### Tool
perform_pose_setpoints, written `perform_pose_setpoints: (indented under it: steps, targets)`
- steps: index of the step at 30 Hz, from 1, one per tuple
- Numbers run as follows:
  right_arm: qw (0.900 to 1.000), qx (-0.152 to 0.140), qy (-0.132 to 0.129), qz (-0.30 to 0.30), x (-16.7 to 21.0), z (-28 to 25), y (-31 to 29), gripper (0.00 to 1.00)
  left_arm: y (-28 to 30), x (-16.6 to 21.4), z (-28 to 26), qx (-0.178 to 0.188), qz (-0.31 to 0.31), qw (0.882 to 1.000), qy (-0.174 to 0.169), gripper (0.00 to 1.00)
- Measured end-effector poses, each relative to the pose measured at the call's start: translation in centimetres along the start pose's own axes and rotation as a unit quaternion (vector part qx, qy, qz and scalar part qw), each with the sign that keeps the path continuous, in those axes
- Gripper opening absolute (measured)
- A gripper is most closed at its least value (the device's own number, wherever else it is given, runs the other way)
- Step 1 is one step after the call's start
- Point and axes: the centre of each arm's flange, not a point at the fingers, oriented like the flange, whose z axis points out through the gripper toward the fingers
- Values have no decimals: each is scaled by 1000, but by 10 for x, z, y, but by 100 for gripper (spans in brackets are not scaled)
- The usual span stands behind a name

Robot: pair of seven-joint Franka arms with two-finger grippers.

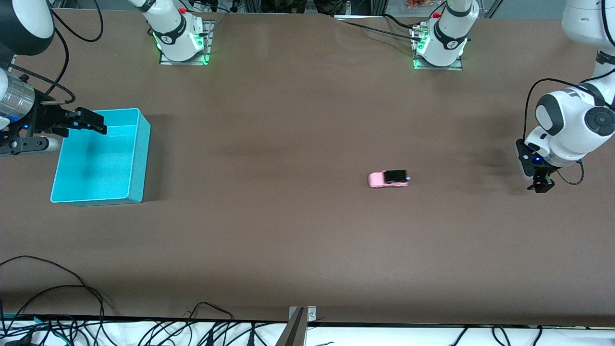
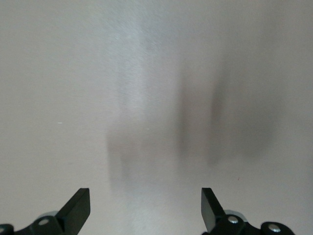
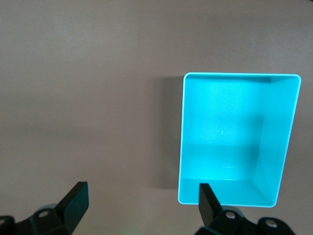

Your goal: Wind and store pink jeep toy

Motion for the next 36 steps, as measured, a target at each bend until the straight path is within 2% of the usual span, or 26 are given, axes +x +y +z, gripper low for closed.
perform_pose_setpoints:
  steps: [13, 19, 27, 36]
  targets:
    - [1000, 0, -1, 0, 1, 2, 0, 100, -16, 3, -73, 55, 3, 998, -1, 100]
    - [1000, 0, -2, 0, 1, 3, 1, 100, -18, 19, -100, 75, 16, 997, 2, 100]
    - [1000, 0, -4, 1, 2, 4, 1, 100, -20, 32, -120, 90, 27, 996, 6, 100]
    - [1000, 1, -14, 1, 5, 12, 1, 100, -15, 32, -127, 88, 26, 996, 8, 100]
